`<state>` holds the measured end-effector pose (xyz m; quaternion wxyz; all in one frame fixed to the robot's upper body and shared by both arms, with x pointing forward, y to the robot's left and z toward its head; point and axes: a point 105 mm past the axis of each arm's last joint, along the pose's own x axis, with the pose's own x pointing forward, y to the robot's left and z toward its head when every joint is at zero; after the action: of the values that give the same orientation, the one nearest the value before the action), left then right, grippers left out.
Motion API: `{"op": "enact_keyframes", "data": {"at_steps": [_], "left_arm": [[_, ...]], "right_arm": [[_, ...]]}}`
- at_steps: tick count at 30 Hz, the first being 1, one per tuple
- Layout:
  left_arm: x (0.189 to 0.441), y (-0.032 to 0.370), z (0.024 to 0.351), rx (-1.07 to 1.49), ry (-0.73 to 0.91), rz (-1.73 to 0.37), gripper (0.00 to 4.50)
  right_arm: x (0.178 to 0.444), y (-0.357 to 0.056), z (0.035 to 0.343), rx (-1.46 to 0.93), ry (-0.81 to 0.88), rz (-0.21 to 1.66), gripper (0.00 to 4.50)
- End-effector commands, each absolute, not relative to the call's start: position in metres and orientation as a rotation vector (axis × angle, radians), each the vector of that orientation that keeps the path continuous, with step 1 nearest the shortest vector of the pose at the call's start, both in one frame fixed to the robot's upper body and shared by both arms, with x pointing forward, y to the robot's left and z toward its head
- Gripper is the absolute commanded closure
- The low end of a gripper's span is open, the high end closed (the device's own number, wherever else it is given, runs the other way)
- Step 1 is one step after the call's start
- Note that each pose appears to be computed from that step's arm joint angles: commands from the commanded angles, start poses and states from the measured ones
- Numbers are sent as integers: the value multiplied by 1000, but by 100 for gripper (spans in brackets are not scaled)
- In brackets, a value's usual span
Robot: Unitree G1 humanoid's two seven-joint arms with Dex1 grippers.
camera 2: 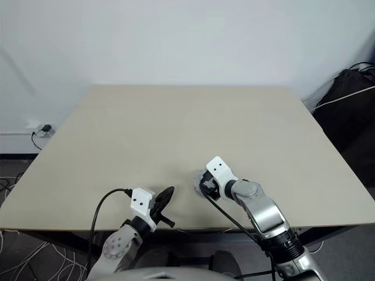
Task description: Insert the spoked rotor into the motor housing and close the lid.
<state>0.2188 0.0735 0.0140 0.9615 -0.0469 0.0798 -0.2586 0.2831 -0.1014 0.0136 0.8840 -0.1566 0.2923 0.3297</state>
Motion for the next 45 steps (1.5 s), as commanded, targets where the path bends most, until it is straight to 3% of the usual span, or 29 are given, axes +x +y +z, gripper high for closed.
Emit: {"op": "enact_keyframes", "data": {"at_steps": [1,34,37,45], "left_arm": [[221,69,22,-107,121,-534,450],[223,70,25,-110,114,-532,450],[236,73,31,-135,101,-507,450],[302,69,45,-208,181,-519,450]], "right_arm": [[275,-124,-11,-372,734,619,127],[275,-123,-17,-405,767,589,127],[275,-122,-17,-406,767,598,127],[276,-115,-16,-405,752,616,127]]}}
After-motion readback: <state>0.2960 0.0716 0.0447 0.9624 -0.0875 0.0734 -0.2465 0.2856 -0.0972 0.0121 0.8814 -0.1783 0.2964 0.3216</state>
